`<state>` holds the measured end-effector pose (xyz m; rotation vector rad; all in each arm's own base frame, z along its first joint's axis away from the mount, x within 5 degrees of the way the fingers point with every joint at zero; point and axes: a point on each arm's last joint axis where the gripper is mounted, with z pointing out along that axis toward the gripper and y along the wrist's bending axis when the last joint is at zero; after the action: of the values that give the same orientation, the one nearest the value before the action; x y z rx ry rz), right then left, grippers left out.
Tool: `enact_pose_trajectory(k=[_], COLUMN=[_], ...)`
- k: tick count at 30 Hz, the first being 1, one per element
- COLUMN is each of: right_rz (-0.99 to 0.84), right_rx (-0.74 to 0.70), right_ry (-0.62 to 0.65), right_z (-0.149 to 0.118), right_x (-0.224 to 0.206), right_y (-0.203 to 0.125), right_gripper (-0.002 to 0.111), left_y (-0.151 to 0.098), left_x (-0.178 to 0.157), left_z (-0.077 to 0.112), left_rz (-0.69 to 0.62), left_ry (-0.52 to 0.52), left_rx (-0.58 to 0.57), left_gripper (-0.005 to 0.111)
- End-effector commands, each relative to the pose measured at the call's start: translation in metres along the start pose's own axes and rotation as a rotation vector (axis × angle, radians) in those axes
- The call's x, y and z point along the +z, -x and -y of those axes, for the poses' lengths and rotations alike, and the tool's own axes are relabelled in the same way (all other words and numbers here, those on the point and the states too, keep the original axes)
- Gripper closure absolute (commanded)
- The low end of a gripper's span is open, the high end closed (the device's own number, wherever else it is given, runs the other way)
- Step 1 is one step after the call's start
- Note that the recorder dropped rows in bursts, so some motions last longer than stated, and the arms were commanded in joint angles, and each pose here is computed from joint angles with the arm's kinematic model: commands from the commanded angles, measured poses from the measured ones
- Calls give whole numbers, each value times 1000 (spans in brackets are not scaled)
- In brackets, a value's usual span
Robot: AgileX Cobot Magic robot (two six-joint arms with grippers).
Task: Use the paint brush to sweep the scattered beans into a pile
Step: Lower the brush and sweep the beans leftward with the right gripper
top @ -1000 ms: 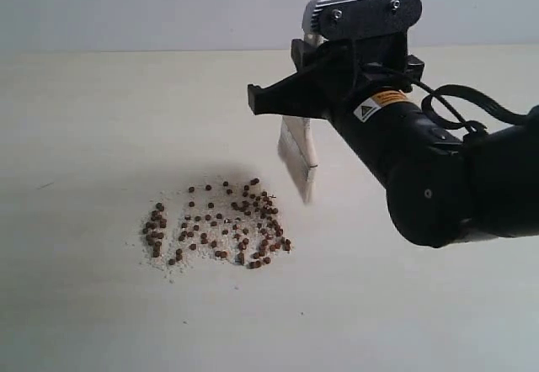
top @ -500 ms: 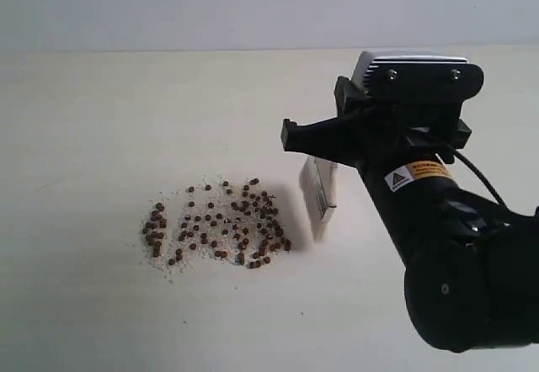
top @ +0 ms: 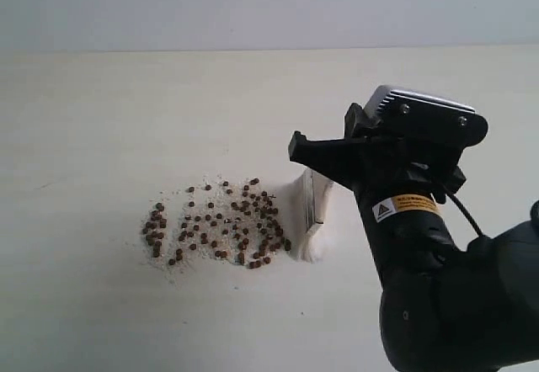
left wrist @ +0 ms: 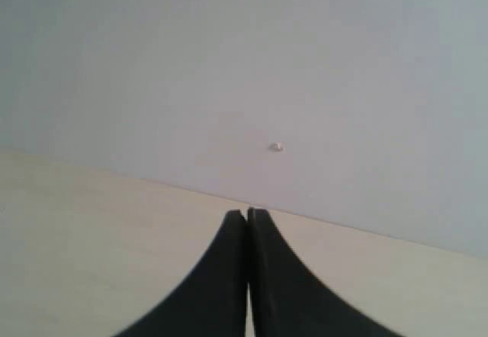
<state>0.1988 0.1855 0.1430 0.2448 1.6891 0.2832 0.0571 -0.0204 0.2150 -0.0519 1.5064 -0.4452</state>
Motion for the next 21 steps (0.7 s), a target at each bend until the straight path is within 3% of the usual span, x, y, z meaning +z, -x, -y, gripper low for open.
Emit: enact_pose_trajectory(k=[1, 12, 21], right_rz=[-68, -18, 1], right_rx=[28, 102, -1], right_ry=[-11, 54, 26], right_z=[0, -36, -40], right_x=[2, 21, 23], right_y=[-15, -12, -8], right_gripper=[108, 108, 108], left_y=[-1, -1, -1], left_x=[-1, -1, -1], left_z=[0, 0, 0], left_rz=[2, 2, 2], left_ry=[-7, -7, -7], left_rx=[-11, -11, -11], left_gripper=[107, 107, 107])
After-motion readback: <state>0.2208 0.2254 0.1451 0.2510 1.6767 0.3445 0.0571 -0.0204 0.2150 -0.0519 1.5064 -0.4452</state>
